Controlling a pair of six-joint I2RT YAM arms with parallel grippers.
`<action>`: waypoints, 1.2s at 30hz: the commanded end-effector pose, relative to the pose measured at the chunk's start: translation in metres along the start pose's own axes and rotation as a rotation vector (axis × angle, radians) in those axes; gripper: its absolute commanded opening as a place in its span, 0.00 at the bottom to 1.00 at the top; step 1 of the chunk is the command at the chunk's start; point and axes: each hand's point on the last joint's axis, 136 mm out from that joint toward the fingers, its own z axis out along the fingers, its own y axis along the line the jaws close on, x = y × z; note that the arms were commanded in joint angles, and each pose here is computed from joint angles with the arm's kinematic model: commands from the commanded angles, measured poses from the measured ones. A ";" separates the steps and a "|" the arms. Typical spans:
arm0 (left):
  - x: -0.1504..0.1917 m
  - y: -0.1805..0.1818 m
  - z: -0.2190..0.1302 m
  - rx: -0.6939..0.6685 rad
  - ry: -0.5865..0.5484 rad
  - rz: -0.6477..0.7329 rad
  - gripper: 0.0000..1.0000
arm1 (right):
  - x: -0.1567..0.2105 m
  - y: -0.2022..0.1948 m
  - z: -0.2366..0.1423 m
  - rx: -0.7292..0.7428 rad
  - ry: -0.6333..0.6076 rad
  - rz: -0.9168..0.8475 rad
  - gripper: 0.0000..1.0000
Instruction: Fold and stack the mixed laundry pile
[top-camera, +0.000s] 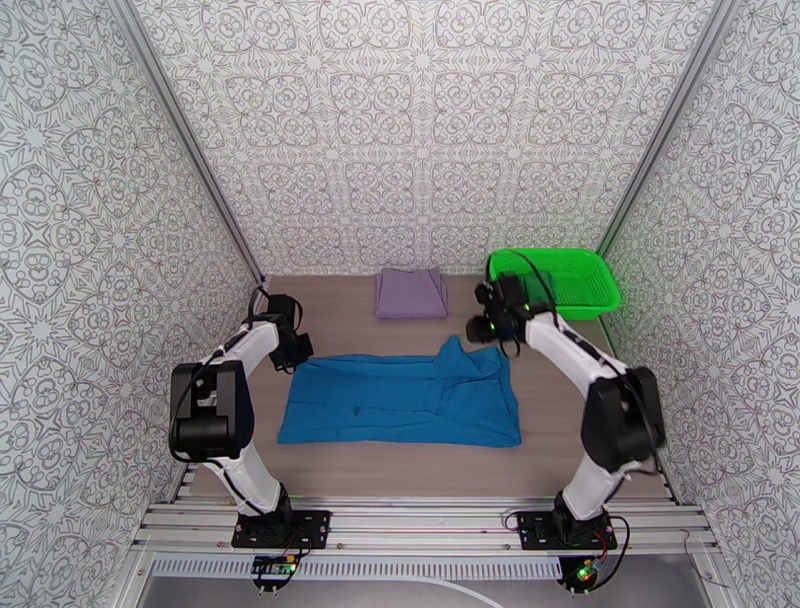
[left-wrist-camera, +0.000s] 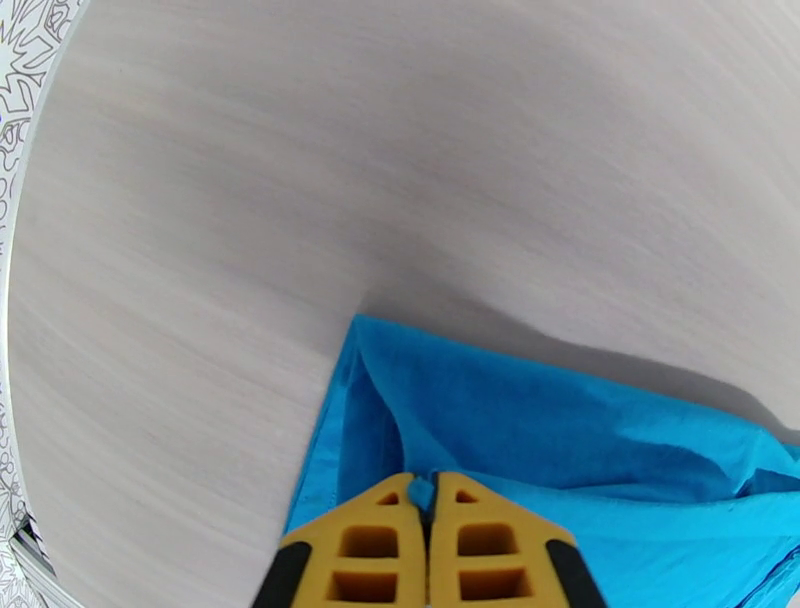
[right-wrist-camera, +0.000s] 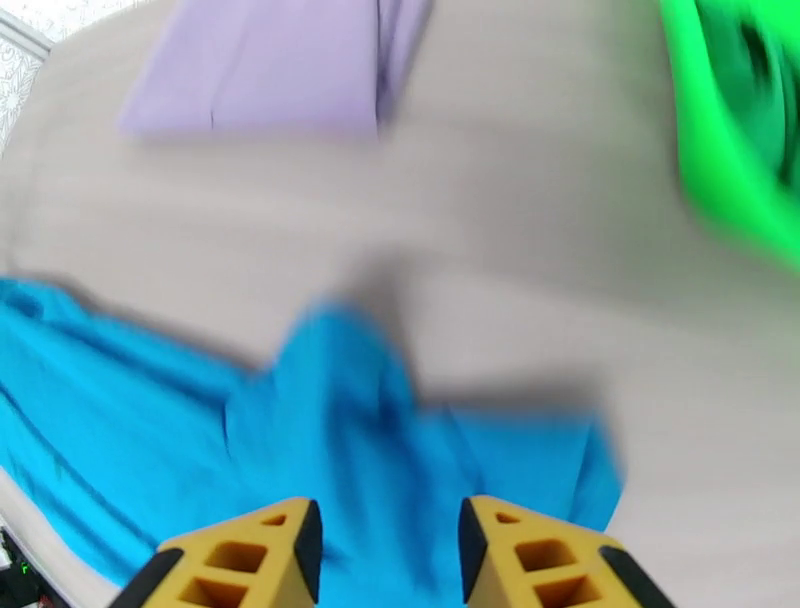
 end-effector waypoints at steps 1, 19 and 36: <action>0.000 0.000 0.006 0.004 0.000 -0.014 0.00 | 0.023 -0.022 0.034 0.077 0.169 -0.066 0.43; 0.003 -0.006 0.020 -0.003 0.030 0.004 0.00 | 0.086 -0.011 0.110 -0.107 0.391 -0.018 0.45; -0.003 -0.006 0.023 -0.008 0.031 0.009 0.00 | 0.028 0.007 0.046 -0.140 0.186 -0.019 0.00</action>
